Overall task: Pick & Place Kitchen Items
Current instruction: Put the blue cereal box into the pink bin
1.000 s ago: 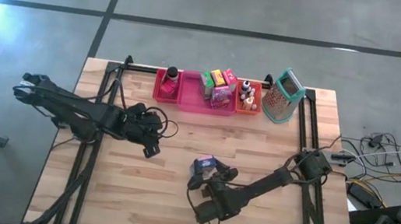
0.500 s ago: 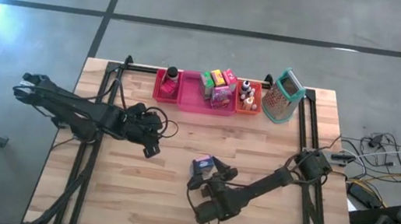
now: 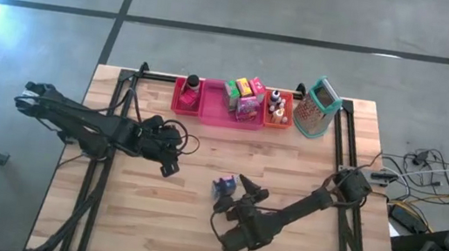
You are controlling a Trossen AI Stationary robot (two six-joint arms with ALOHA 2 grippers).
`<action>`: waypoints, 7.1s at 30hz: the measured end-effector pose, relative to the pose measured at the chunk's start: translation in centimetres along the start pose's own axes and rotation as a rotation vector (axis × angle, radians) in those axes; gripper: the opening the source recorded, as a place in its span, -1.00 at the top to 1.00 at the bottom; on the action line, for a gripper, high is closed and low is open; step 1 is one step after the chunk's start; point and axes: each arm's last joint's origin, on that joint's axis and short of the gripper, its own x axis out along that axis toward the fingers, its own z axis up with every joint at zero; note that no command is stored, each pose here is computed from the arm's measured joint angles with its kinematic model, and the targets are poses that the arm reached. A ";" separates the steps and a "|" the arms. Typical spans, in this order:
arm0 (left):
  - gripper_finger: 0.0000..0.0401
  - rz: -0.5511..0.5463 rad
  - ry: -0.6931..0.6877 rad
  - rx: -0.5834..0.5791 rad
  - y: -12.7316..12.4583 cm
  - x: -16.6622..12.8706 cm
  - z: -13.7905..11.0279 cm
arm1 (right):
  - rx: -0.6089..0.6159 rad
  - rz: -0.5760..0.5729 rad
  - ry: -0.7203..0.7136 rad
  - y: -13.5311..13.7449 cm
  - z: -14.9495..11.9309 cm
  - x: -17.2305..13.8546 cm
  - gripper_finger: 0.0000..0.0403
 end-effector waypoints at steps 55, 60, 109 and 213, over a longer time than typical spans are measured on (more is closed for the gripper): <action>-0.25 0.000 0.000 -0.003 0.0 0.0 0.0 | 2.049 0.298 -0.967 16.6 -33.5 -4.2 -0.99; -0.25 -0.001 0.001 -0.001 0.0 0.0 0.0 | 2.059 0.350 -1.002 17.7 -33.9 -4.2 -0.99; -0.15 -0.140 -0.304 -0.052 -16.3 1.4 4.5 | 1.851 0.299 -1.011 20.8 -34.8 -3.9 -0.99; -0.99 -0.524 -0.110 0.892 -20.3 14.1 5.8 | 1.849 0.298 -1.011 20.7 -34.8 -3.9 -0.99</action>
